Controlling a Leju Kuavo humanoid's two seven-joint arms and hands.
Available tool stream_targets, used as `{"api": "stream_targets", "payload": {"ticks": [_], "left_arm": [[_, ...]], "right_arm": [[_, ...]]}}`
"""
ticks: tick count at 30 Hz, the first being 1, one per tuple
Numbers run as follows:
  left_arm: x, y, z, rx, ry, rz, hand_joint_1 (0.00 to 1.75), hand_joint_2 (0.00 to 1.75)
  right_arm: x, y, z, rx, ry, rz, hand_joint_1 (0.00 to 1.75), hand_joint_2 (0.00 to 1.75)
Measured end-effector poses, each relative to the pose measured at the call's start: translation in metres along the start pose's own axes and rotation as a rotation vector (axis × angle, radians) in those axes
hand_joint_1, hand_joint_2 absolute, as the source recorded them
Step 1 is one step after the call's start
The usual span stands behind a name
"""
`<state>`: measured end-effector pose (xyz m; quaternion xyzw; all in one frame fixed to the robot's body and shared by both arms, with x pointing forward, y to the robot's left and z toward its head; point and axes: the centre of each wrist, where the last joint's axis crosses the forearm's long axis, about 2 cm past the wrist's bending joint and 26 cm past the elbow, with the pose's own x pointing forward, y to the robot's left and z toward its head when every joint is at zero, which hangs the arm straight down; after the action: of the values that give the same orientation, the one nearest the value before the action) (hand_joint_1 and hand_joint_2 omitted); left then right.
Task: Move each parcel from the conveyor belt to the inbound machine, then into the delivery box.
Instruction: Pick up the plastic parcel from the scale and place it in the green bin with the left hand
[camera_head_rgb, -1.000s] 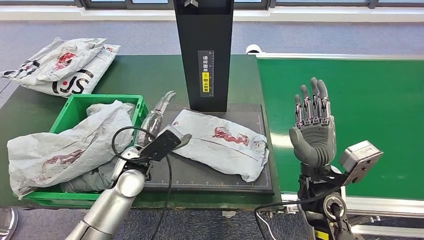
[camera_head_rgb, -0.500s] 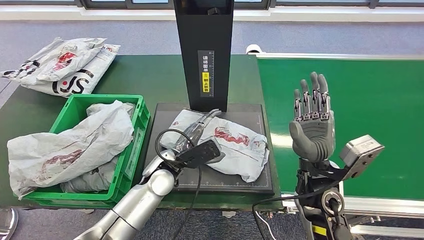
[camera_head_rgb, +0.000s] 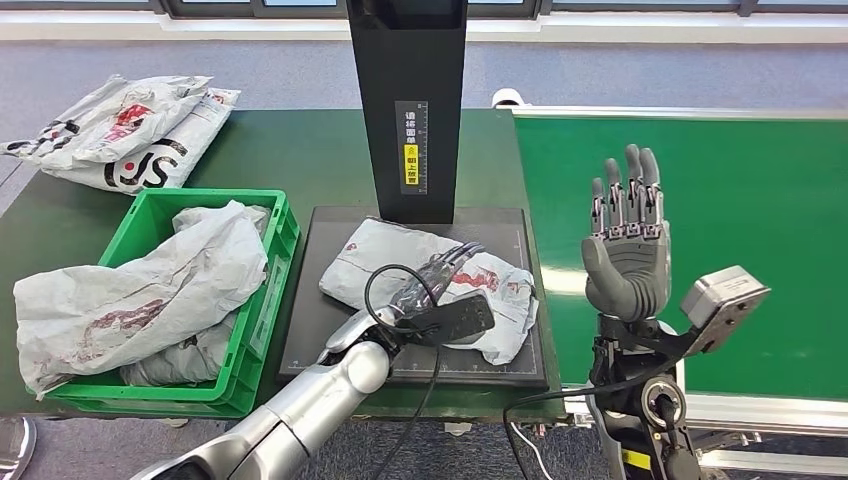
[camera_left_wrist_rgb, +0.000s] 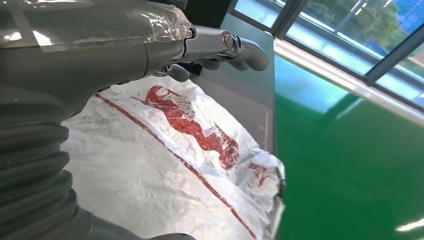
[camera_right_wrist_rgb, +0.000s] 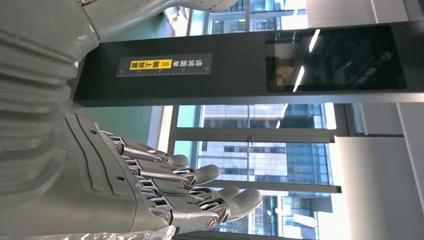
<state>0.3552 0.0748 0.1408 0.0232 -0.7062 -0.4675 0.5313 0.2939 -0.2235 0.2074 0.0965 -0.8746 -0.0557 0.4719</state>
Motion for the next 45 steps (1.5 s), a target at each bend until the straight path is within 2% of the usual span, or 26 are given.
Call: {"api": "stream_targets", "payload": {"ticks": [6, 15, 17, 19, 21, 24, 39, 45], "left_arm": [[0.000, -0.010, -0.006, -0.043, 0.052, -0.138, 0.00, 1.75], [-0.004, -0.024, -0.005, -0.114, 0.116, -0.229, 0.01, 1.75], [-0.005, -0.026, -0.004, -0.125, 0.128, -0.241, 0.43, 1.75], [-0.007, -0.027, -0.003, -0.136, 0.137, -0.252, 1.18, 1.75], [-0.008, -0.027, -0.003, -0.143, 0.143, -0.263, 1.59, 1.75], [-0.009, -0.027, -0.003, -0.148, 0.150, -0.281, 1.75, 1.75], [-0.012, -0.022, -0.005, -0.146, 0.158, -0.344, 1.75, 1.75], [-0.013, -0.020, -0.005, -0.089, 0.139, -0.337, 1.75, 1.75]], "right_arm": [[0.000, 0.003, 0.003, -0.018, 0.007, -0.011, 0.00, 1.75], [0.003, 0.006, 0.006, -0.021, 0.009, -0.032, 0.00, 1.75], [0.003, 0.007, 0.006, -0.017, 0.010, -0.037, 0.00, 1.75], [0.003, 0.007, 0.007, -0.012, 0.012, -0.041, 0.00, 1.75], [0.003, 0.007, 0.007, -0.009, 0.012, -0.044, 0.00, 1.75], [0.003, 0.008, 0.007, -0.003, 0.012, -0.052, 0.00, 1.75], [0.006, 0.009, 0.005, 0.003, -0.009, -0.072, 0.00, 1.75], [0.011, 0.009, 0.004, -0.002, -0.028, -0.076, 0.00, 1.75]]}}
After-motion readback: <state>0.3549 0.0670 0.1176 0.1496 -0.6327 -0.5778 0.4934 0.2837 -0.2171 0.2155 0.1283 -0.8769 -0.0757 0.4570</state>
